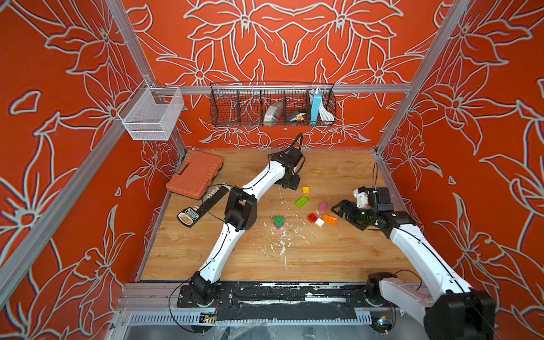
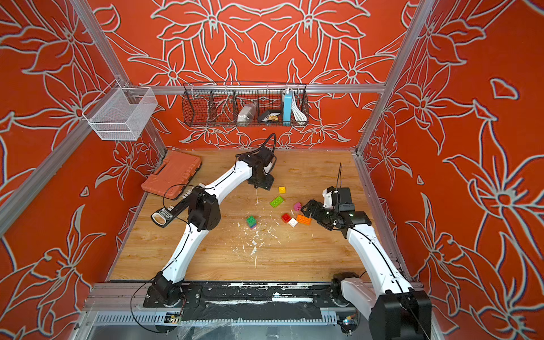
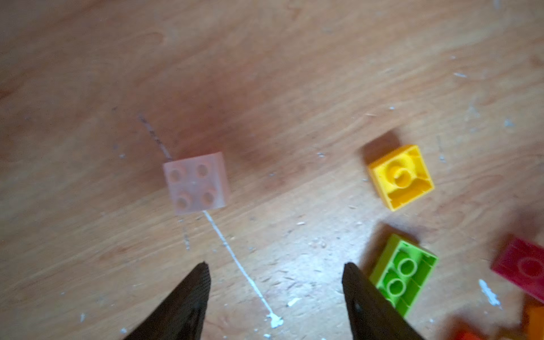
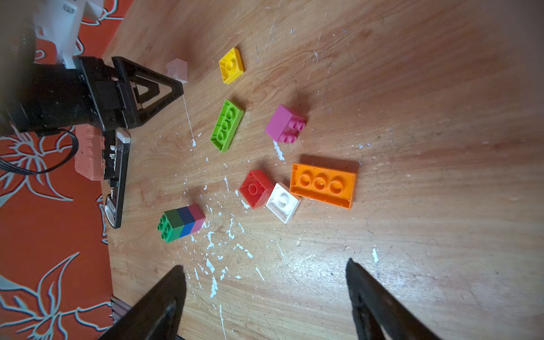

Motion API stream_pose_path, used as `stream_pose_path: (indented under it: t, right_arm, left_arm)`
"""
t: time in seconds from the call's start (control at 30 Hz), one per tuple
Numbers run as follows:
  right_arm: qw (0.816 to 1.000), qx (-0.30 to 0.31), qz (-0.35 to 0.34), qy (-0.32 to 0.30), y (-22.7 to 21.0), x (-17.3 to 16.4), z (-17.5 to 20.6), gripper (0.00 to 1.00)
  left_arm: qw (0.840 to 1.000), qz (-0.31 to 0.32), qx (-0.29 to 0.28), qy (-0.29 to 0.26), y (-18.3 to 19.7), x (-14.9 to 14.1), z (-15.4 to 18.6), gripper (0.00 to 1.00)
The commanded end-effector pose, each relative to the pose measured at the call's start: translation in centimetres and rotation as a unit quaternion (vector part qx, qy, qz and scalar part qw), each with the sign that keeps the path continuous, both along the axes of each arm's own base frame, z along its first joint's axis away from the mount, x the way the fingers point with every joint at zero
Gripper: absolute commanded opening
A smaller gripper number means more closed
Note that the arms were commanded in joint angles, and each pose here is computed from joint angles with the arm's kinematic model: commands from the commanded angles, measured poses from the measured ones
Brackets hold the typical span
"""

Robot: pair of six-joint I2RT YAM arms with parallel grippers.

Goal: Assemble the letter r with lego
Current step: Pick up the lego brick from the center of the board.

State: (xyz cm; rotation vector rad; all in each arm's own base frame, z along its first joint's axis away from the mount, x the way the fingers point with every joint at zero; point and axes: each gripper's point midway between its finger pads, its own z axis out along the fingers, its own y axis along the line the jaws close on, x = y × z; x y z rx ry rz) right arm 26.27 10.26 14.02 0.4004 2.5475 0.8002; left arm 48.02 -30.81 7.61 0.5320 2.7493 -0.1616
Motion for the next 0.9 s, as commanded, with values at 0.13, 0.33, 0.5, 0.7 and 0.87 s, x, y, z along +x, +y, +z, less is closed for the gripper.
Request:
stream_pose_path:
  t: [0.13, 0.33, 0.5, 0.7, 0.87]
  right_arm:
    - [1.000, -0.015, -0.023, 0.013, -0.8, 0.2, -0.3, 0.90]
    - [0.999, -0.023, -0.033, 0.023, -1.2, 0.0, -0.8, 0.92]
    - [0.999, -0.023, -0.036, 0.029, -1.2, -0.1, -1.0, 0.92]
    - [0.999, -0.024, -0.033, 0.029, -1.2, -0.3, -0.9, 0.92]
    - [0.999, -0.023, -0.031, 0.031, -1.2, -0.4, -1.0, 0.92]
  left_arm:
    - [0.999, 0.003, -0.039, 0.000, -3.7, -0.5, -0.2, 0.76]
    - [0.998, 0.038, -0.057, 0.001, -5.2, -0.5, -0.8, 0.81]
    - [0.997, 0.051, -0.065, 0.004, -6.4, -0.4, -1.9, 0.81]
    - [0.996, 0.055, -0.074, -0.001, -7.6, -0.2, -2.8, 0.81]
    - [0.996, 0.055, -0.064, -0.002, -7.6, -0.1, -4.3, 0.73]
